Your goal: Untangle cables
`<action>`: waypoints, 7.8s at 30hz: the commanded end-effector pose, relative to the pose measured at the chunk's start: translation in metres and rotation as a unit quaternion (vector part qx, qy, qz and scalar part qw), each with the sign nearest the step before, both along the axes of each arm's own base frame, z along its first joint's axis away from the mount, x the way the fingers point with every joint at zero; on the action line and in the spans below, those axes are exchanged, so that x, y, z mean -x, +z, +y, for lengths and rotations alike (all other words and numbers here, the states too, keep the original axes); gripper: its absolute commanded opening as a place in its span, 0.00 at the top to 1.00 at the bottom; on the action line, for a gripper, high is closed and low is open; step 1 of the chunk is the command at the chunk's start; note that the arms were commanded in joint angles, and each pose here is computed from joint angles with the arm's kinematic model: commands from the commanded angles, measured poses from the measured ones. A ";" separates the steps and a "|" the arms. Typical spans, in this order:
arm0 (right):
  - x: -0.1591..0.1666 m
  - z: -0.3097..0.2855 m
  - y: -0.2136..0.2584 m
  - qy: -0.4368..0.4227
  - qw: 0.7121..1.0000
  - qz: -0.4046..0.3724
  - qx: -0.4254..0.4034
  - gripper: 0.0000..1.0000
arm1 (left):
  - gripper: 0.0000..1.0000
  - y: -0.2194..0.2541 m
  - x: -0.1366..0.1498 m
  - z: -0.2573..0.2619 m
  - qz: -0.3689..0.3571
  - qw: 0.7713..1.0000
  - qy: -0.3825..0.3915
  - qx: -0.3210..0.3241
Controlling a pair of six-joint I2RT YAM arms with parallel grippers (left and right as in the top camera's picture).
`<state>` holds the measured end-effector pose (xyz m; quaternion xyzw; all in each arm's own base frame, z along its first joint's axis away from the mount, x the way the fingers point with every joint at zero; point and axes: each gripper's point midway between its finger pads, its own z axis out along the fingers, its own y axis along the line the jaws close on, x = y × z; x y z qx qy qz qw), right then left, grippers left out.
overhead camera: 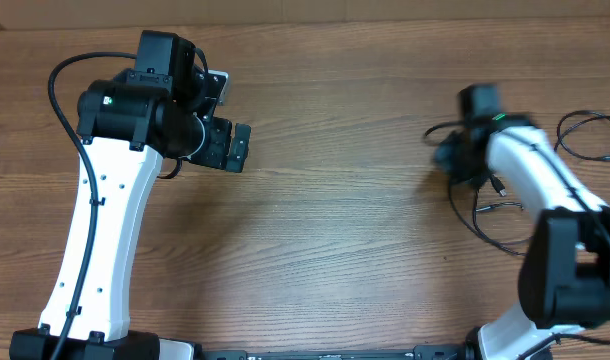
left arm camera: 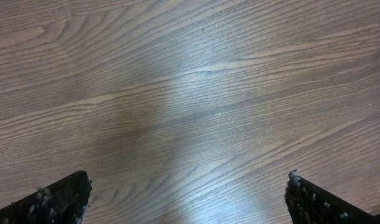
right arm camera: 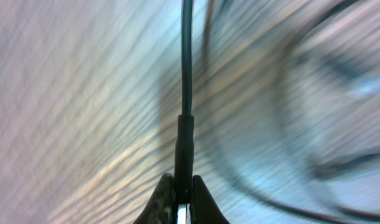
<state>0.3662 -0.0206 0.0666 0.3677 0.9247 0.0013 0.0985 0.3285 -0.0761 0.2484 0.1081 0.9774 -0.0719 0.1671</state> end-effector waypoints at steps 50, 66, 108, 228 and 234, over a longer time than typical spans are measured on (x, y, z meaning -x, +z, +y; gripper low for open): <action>0.091 0.050 0.175 0.261 0.950 -0.171 0.019 0.00 | 0.01 -0.017 0.082 0.038 0.064 0.979 0.182 -0.066; 0.150 0.037 0.221 0.241 0.914 -0.320 0.070 0.00 | 0.01 0.037 0.153 0.057 -0.256 0.947 0.186 0.058; 0.144 0.039 0.256 0.201 0.729 -0.639 0.136 0.00 | 0.00 0.016 0.179 0.063 -0.206 0.960 0.186 0.037; 0.121 0.040 0.103 0.208 0.752 -0.612 0.131 0.00 | 0.00 -0.068 0.082 0.071 -0.584 0.804 0.114 0.025; 0.121 0.040 0.103 0.208 0.752 -0.612 0.131 0.00 | 0.00 -0.093 0.083 0.065 -0.542 0.834 0.101 0.025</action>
